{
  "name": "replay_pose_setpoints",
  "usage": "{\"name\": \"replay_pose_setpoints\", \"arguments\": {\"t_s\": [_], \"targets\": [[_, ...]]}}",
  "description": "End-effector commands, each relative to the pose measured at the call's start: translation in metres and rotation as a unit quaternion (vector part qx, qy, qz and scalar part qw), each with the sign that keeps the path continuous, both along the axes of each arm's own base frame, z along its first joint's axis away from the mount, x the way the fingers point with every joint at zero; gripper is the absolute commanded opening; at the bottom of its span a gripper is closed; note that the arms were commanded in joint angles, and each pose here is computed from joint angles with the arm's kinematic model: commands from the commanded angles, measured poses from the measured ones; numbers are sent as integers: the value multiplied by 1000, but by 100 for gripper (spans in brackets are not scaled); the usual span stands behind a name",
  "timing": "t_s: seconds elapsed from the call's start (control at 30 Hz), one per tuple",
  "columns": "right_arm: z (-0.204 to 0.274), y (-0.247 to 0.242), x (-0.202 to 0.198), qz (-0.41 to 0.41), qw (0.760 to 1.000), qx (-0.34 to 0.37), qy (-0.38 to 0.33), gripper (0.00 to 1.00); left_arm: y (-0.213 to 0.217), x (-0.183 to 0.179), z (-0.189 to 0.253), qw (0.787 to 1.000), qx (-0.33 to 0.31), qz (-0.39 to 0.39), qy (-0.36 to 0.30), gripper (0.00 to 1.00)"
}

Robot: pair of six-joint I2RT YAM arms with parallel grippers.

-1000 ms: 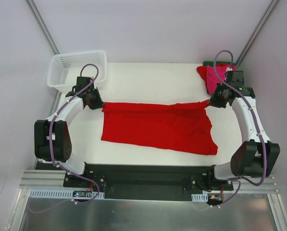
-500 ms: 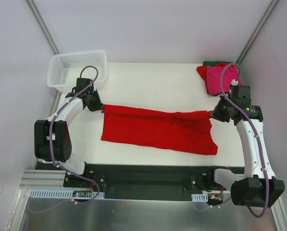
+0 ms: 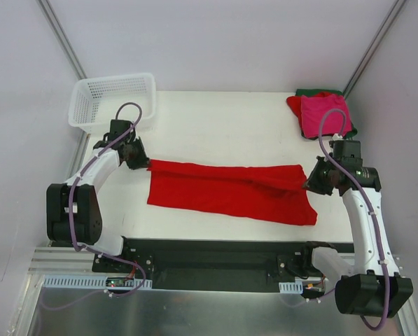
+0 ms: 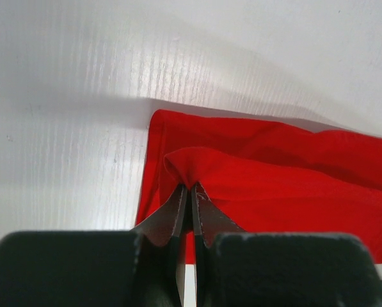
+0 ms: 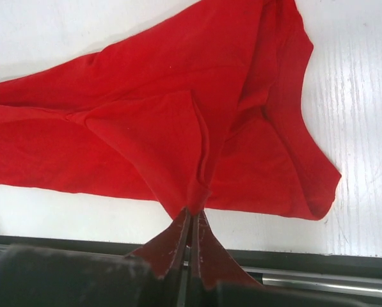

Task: Fold and stack the t-shirts
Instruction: Fold the other side of the tshirt into a rectangle

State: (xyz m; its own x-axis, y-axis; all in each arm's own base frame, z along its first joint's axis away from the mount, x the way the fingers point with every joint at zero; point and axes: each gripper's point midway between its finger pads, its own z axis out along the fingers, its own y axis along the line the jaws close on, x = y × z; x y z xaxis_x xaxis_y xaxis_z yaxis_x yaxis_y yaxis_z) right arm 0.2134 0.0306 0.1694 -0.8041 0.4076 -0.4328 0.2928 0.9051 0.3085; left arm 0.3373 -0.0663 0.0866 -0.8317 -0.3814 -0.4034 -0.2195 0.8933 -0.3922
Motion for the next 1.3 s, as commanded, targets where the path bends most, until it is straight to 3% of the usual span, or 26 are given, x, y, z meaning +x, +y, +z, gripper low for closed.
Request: {"name": "replay_pose_setpoints", "arguments": {"t_s": [0.0,0.37,1.27], "targets": [[5,1,-11,0,1000,5,-6,1,10,-16,8,1000,18,2,-3,0],[13,2,-21,5,1000,2,-10,1,7,-36,-5,1000,10,-7,24,0],[19,4,-49,10,1000,4,0,1,7,-58,5,999,14,-20,21,0]]}}
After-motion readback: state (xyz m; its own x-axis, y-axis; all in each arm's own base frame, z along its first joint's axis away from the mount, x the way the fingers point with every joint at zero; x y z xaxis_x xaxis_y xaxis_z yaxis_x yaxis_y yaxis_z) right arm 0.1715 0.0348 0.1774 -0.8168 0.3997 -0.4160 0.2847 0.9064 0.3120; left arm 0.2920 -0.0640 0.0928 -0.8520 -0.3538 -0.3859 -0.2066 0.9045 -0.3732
